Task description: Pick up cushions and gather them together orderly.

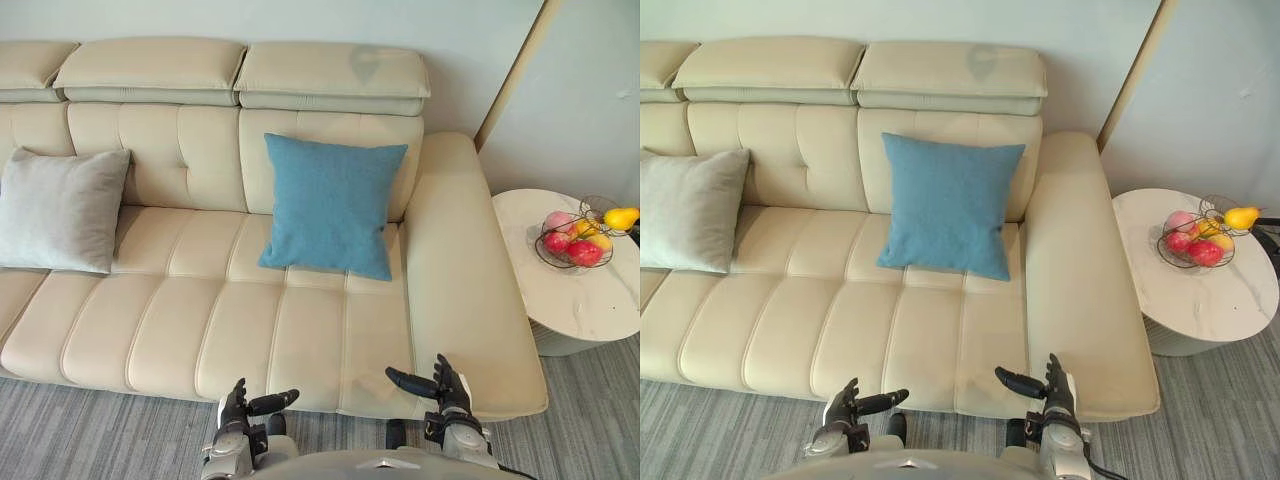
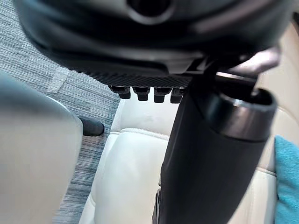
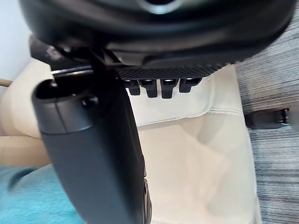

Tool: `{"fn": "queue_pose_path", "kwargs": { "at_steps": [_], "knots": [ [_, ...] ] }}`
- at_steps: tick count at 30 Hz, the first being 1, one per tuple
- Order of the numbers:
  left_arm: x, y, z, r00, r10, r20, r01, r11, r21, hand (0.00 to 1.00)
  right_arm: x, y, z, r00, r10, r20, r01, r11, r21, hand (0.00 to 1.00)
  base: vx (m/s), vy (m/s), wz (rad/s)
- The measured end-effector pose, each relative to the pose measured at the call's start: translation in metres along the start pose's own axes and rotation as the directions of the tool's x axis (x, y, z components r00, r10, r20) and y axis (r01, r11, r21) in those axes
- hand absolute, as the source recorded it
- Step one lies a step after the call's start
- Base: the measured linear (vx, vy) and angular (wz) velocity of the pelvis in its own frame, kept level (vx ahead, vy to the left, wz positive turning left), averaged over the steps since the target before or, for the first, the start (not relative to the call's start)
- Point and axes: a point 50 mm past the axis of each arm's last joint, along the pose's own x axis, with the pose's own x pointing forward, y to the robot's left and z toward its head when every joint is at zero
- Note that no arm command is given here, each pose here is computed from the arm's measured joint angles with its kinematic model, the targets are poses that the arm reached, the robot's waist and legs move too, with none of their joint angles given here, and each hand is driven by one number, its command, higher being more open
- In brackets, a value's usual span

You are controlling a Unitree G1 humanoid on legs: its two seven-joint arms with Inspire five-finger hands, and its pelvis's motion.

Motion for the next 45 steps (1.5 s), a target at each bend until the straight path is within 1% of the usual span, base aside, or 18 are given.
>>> {"fn": "queue_pose_path", "kwargs": {
  "at_steps": [3,6,9,11,13,16,18,20,22,23,25,30,34,36,38,43,45],
  "knots": [
    [0.000,0.006,-0.006,1.000,0.006,-0.023,-0.005,0.999,0.050,1.00,0.001,0.000,-0.007,1.000,0.004,-0.026,-0.004,1.000,-0.027,1.00,0.07,0.027,-0.09],
    [0.001,0.008,-0.006,1.000,0.007,-0.025,-0.006,0.998,0.056,1.00,0.002,0.001,-0.007,1.000,0.007,-0.030,-0.007,1.000,-0.028,1.00,0.05,0.033,-0.26],
    [0.002,0.007,-0.001,1.000,0.010,-0.013,-0.009,0.998,0.060,1.00,0.007,0.007,0.006,1.000,0.021,-0.001,-0.021,0.999,-0.024,1.00,-0.03,0.041,-0.70],
    [0.004,0.002,0.009,1.000,0.000,0.012,-0.001,0.999,0.055,1.00,0.010,0.012,0.014,1.000,0.027,0.016,-0.027,0.999,-0.031,1.00,-0.16,0.038,-0.76],
    [0.007,-0.009,0.025,0.998,-0.021,0.060,0.019,0.999,0.029,1.00,0.012,0.016,0.023,0.999,0.024,0.033,-0.023,0.999,-0.025,1.00,-0.21,-0.002,-0.56],
    [0.007,-0.009,0.036,0.994,-0.019,0.106,0.017,1.000,0.025,1.00,0.007,0.021,0.009,1.000,0.020,-0.011,-0.020,1.000,-0.014,1.00,-0.08,-0.080,0.38],
    [0.007,-0.007,0.038,0.993,0.001,0.115,-0.001,1.000,-0.002,1.00,0.007,0.029,0.010,0.999,0.037,-0.014,-0.037,0.999,-0.012,1.00,-0.20,-0.223,0.36],
    [0.005,-0.010,0.031,0.995,0.004,0.098,-0.002,1.000,-0.018,1.00,0.009,0.034,0.019,0.999,0.044,0.014,-0.044,0.999,-0.017,1.00,-0.22,-0.242,-0.03],
    [0.006,-0.015,0.034,0.995,-0.008,0.095,0.010,1.000,-0.012,1.00,0.013,0.032,0.026,0.999,0.034,0.029,-0.033,0.999,-0.031,1.00,-0.25,-0.280,0.34],
    [0.004,-0.019,0.030,0.996,-0.019,0.086,0.020,1.000,-0.015,1.00,0.013,0.031,0.024,1.000,0.023,0.020,-0.022,0.999,-0.032,1.00,-0.27,-0.162,0.40],
    [0.003,-0.019,0.025,0.997,-0.020,0.076,0.021,1.000,-0.018,1.00,0.012,0.024,0.019,1.000,-0.006,0.006,0.007,0.999,-0.038,1.00,-0.28,-0.153,0.34],
    [0.004,-0.016,0.031,0.996,-0.013,0.092,0.013,1.000,-0.002,1.00,0.012,0.018,0.009,0.998,-0.044,-0.035,0.042,0.998,-0.052,1.00,-0.17,-0.023,0.52],
    [0.003,-0.023,0.028,0.996,-0.029,0.085,0.028,1.000,0.008,1.00,0.012,0.019,0.007,0.998,-0.035,-0.046,0.033,0.998,-0.052,1.00,-0.08,0.143,0.15],
    [0.004,-0.016,0.028,0.996,-0.012,0.085,0.009,0.999,0.036,1.00,0.008,0.030,-0.001,0.997,0.001,-0.082,-0.004,0.999,-0.037,1.00,-0.10,0.180,-0.01],
    [0.003,-0.012,0.021,0.998,-0.002,0.067,-0.001,0.999,0.038,1.00,0.005,0.029,-0.009,0.994,0.009,-0.112,-0.013,0.999,-0.036,1.00,-0.04,0.135,-0.01],
    [0.001,-0.010,0.005,1.000,0.003,0.008,-0.003,0.999,0.051,1.00,0.004,0.011,-0.023,0.983,-0.066,-0.170,0.073,0.997,0.035,1.00,0.03,0.047,0.00],
    [0.001,-0.006,0.001,1.000,0.006,-0.009,-0.005,0.996,0.085,1.00,0.002,0.007,-0.033,0.972,-0.080,-0.221,0.093,0.995,0.048,1.00,0.08,-0.004,-0.11]
  ]
}}
